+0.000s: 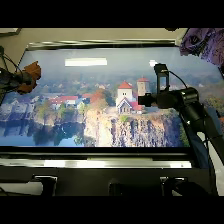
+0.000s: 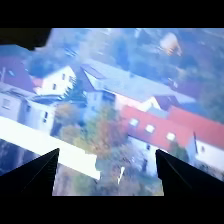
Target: Fold the clothes and pants, and hang the long-sleeved shirts on hangers.
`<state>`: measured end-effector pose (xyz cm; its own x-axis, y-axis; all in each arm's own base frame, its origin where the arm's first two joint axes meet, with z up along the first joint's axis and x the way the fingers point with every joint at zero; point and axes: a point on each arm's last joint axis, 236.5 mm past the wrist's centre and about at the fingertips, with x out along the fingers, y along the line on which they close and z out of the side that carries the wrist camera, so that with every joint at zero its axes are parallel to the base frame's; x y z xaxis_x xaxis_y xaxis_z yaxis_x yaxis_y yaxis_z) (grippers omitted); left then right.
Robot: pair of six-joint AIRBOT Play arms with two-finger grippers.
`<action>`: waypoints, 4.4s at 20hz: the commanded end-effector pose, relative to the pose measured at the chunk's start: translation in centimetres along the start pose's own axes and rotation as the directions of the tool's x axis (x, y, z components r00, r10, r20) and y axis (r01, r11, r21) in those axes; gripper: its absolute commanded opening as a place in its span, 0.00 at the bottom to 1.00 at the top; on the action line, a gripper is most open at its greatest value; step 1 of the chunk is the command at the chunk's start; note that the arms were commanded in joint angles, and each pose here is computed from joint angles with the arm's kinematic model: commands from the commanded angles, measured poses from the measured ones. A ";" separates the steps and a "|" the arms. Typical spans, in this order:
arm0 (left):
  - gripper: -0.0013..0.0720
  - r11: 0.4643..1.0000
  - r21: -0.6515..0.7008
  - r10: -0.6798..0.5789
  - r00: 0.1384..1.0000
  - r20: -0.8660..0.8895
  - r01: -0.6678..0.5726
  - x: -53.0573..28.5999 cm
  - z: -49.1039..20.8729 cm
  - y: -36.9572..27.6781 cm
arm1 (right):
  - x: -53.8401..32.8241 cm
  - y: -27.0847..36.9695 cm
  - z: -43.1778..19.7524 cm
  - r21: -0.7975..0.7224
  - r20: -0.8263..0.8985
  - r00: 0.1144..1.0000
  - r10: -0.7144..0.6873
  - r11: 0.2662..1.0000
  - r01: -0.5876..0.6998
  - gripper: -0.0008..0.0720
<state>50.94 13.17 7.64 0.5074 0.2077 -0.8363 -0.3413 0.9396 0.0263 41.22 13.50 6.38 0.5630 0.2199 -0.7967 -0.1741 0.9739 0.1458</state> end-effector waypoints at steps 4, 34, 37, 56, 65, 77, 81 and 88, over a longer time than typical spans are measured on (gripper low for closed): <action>1.00 0.984 -0.146 0.109 0.992 0.055 -0.100 14.9 4.8 8.7 | 0.0 0.1 0.0 0.000 0.001 1.000 0.001 1.000 -0.001 0.16; 0.03 0.836 0.068 -0.510 0.816 -0.272 0.545 -18.8 -17.3 -30.2 | 0.0 0.1 0.0 0.000 0.001 1.000 0.001 1.000 -0.001 0.16; 0.03 0.781 0.133 -0.535 0.765 -0.358 0.610 -21.3 -24.0 -35.4 | 0.0 0.1 0.0 0.000 0.001 1.000 0.001 1.000 -0.001 0.16; 0.74 0.916 0.006 -0.394 0.905 -0.159 0.400 -13.2 -11.1 -17.8 | 0.4 0.5 -1.2 0.107 -0.051 0.998 0.021 0.994 -0.015 0.16; 0.89 0.953 -0.110 -0.300 0.926 -0.228 0.281 -9.2 -10.7 -11.1 | 12.4 8.3 -8.2 0.386 -0.267 0.878 0.397 0.879 -0.280 0.76; 0.89 0.870 -0.214 -0.492 0.803 -0.337 0.444 -1.9 -13.7 -12.9 | 13.4 8.6 -6.3 0.323 -0.186 0.893 0.410 0.884 -0.338 0.05; 0.89 0.810 -0.308 -0.586 0.710 -0.391 0.499 3.9 -17.4 -16.5 | 11.4 9.0 -5.8 0.285 -0.190 0.887 0.420 0.888 -0.360 0.05; 0.27 0.791 -0.347 -0.605 0.726 -0.326 0.503 9.1 -17.6 -19.4 | 10.0 9.5 -5.7 0.269 -0.202 0.878 0.435 0.886 -0.377 0.05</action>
<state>46.43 -7.44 -8.83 0.2650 -0.5136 -0.8161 -0.2853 0.7667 -0.5752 40.90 24.58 -4.26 0.2596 0.6017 -0.7554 -0.1341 0.7971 0.5888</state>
